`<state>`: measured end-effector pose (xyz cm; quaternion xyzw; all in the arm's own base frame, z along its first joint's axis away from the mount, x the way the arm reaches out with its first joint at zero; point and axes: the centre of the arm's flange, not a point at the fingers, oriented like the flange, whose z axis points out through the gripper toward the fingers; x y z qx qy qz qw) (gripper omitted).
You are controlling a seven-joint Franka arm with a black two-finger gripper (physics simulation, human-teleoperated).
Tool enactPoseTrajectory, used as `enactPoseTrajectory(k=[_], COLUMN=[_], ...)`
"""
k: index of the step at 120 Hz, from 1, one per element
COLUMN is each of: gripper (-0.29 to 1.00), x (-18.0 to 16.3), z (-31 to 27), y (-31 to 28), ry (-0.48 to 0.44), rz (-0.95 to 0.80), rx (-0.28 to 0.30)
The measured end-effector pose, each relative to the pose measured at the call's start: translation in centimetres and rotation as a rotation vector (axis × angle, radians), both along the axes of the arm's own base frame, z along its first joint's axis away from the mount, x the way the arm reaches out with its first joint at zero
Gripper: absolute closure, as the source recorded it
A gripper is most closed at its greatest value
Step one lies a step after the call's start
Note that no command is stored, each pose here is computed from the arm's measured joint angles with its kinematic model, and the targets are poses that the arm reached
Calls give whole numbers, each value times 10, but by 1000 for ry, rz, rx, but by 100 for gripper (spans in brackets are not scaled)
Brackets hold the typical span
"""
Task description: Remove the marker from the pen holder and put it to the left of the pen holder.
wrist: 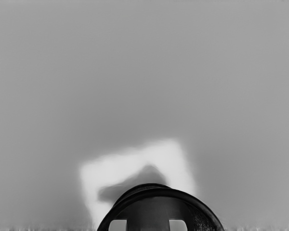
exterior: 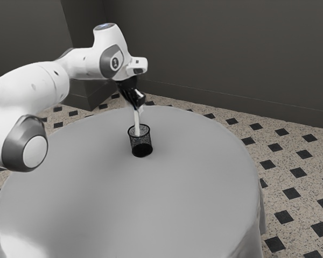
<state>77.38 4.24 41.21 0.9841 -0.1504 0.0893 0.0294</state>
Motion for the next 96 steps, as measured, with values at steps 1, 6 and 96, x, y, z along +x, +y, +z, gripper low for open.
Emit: enactPoseTrajectory(k=[1, 6, 96], gripper=[71, 71, 71], x=[0, -3, -45], z=[2, 12, 19], y=[0, 0, 62], ry=[0, 0, 294], rz=[0, -3, 76], rx=[1, 5, 202])
